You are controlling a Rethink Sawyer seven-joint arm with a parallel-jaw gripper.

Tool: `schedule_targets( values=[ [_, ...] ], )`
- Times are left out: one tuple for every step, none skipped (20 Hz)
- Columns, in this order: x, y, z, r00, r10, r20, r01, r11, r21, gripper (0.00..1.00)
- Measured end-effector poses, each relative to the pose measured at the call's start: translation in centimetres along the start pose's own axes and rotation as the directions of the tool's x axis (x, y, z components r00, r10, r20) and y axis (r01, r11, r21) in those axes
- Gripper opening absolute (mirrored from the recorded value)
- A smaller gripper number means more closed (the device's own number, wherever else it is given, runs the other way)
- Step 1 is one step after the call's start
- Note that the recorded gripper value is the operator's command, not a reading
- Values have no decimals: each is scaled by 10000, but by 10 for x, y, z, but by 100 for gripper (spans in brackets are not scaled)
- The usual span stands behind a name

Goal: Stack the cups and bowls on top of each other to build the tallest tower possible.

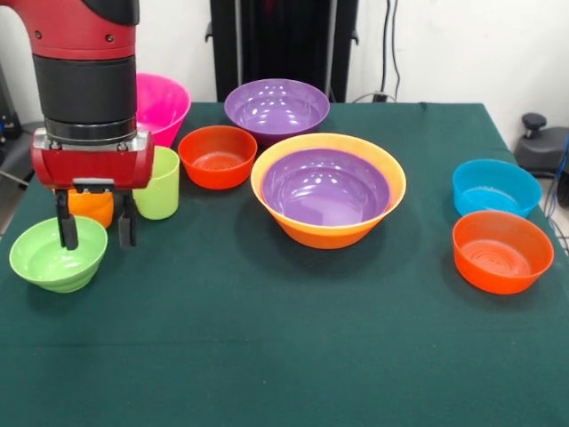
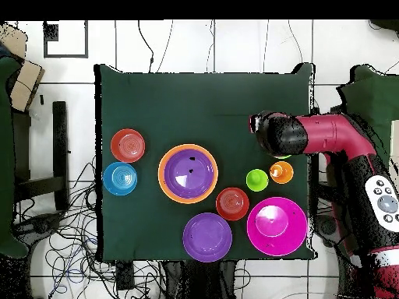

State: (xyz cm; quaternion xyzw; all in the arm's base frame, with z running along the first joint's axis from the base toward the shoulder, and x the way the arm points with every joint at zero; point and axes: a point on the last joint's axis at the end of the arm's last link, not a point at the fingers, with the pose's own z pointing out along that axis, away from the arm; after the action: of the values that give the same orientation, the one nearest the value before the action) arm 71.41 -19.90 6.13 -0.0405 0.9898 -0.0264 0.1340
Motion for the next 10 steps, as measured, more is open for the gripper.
schedule_targets(
  values=[
    [1, 1, 0, 10000, -11, -12, 11, 10000, -8, 100],
    [2, 1, 0, 10000, -21, -29, 21, 10000, -21, 100],
    [3, 2, 0, 10000, -30, -43, 30, 10000, -31, 100],
    [7, 4, 1, 9999, -58, -109, 58, 10000, -75, 100],
    [9, 5, 1, 9999, -74, -148, 73, 9999, -100, 100],
    [13, 6, 1, 9998, -87, -200, 85, 9999, -136, 100],
    [16, 6, 2, 9996, -97, -250, 92, 9998, -169, 100],
    [20, 7, 2, 9995, -106, -300, 100, 9997, -203, 100],
    [23, 8, 3, 9993, -117, -356, 108, 9996, -243, 100],
    [30, 9, 4, 9989, -129, -458, 115, 9994, -315, 100]
  ],
)
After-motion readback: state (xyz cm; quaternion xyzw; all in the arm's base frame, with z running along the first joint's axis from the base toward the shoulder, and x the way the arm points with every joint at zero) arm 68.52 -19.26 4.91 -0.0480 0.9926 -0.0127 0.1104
